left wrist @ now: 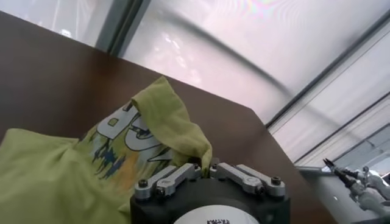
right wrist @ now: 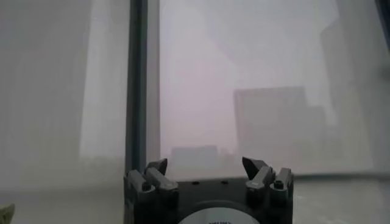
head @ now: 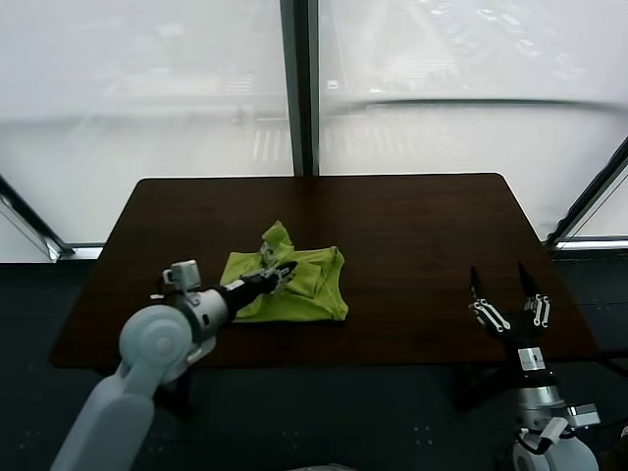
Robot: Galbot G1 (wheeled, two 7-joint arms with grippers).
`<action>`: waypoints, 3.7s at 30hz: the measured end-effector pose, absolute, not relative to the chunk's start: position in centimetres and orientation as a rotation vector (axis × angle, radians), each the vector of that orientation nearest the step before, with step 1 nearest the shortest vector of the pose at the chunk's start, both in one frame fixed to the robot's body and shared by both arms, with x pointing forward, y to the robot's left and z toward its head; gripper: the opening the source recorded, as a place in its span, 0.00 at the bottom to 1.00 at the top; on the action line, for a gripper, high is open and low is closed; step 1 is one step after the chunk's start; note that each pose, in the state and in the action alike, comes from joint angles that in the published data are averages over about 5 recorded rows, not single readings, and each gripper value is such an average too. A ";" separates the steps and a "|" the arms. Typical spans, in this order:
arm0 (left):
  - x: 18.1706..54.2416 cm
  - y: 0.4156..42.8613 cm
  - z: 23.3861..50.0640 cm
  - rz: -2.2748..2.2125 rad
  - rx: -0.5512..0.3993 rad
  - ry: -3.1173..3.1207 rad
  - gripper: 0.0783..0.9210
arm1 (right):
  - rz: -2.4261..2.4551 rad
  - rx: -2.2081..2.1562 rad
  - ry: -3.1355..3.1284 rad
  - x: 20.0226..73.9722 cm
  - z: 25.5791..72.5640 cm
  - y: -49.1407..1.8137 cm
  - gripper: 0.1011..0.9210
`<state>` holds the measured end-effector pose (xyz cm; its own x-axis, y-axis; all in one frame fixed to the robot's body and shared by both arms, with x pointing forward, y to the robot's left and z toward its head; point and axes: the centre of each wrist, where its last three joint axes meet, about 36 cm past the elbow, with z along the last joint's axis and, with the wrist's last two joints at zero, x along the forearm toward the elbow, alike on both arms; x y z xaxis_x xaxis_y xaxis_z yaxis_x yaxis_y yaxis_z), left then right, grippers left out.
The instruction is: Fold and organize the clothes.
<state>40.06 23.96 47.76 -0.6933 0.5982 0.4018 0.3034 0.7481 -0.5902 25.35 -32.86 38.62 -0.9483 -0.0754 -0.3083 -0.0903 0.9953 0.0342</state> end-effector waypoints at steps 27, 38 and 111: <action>39.7 18.0 42.0 0.800 -0.580 -2.270 0.76 | 0.050 -0.169 2.856 26.4 36.2 -32.1 0.98; 38.1 13.3 41.6 0.849 -0.612 -2.230 0.98 | 0.048 -0.227 2.862 27.4 35.8 -31.4 0.98; 34.7 23.1 50.1 0.650 -0.482 -2.674 0.98 | -0.348 -1.258 3.060 32.4 34.6 -17.9 0.37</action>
